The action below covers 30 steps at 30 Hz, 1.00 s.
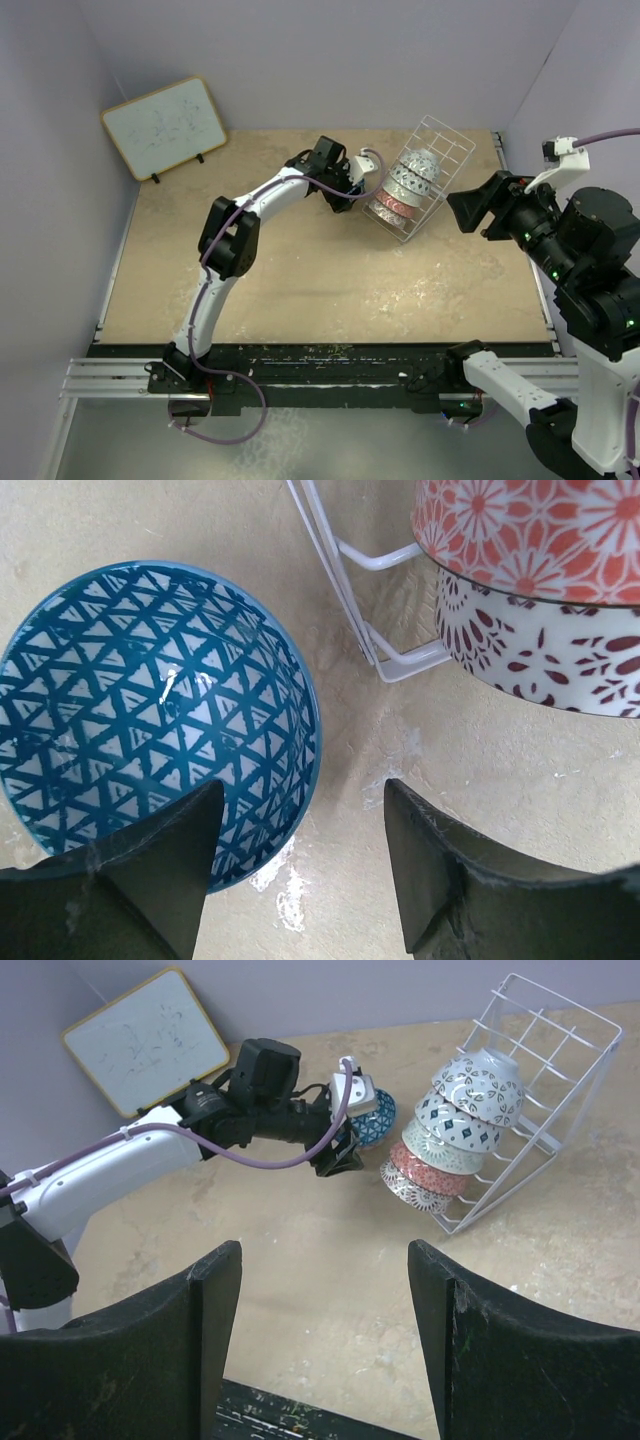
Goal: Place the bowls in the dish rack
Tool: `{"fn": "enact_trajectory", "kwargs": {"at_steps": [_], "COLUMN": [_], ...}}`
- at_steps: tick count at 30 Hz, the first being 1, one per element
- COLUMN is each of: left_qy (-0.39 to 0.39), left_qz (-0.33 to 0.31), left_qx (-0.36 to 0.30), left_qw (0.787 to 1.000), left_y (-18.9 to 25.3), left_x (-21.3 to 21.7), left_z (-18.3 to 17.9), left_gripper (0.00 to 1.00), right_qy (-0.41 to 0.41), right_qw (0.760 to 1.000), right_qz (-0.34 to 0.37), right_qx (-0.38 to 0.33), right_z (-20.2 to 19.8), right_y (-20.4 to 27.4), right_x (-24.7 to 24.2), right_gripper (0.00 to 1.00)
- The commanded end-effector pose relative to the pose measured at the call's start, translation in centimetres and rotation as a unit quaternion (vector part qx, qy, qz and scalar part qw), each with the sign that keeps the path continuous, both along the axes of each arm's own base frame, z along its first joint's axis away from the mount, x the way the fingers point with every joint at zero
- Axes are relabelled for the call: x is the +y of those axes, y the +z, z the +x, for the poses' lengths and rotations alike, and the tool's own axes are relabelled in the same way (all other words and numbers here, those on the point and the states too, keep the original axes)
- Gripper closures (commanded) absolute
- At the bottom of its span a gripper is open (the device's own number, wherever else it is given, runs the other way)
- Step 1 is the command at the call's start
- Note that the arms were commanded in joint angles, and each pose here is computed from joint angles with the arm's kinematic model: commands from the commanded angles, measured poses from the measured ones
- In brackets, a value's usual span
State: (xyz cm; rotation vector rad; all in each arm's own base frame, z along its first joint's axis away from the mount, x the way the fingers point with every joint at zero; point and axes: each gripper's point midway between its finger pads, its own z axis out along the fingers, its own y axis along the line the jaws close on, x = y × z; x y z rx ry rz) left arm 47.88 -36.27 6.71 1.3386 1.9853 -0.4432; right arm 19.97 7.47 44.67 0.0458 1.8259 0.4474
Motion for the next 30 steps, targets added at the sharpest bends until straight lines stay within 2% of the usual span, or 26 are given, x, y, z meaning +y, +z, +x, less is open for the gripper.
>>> {"fn": "enact_trajectory", "kwargs": {"at_steps": [1,7,12,15,20,25,30], "left_qy": [-0.008,-0.007,0.001,0.007,0.021,0.043,0.072], "left_qz": [-0.009,0.003,0.007,0.013,0.021,0.017,0.026], "left_qx": [-0.020,-0.019,-0.020,-0.016,-0.014,-0.014,-0.042], "left_qw": [1.000,1.000,1.000,1.000,0.999,0.999,0.996], "left_y": [1.3,0.9,0.8,0.3,0.2,1.1,2.8], "left_x": [-0.5,-0.2,0.4,0.8,1.5,2.1,2.7], "left_z": [1.0,0.9,0.6,0.3,-0.1,-1.2,-2.0], "left_gripper": [0.33,0.41,0.43,0.52,0.57,0.71,0.81], "right_qy": [-0.004,-0.003,-0.001,0.000,0.001,0.007,0.011], "right_qw": [1.000,1.000,1.000,1.000,1.000,1.000,0.999], "right_qz": [-0.003,0.000,0.001,0.002,0.004,0.010,0.015], "right_qx": [-0.018,-0.017,-0.019,-0.021,-0.024,-0.026,-0.030], "right_z": [0.4,0.4,0.3,0.1,-0.2,-0.3,-0.4], "right_y": [0.7,0.4,0.5,0.5,0.7,0.8,1.0], "right_x": [-0.1,0.0,0.0,0.0,0.0,0.2,0.3], "right_gripper": [0.30,0.30,0.30,0.30,0.30,0.30,0.30]}}
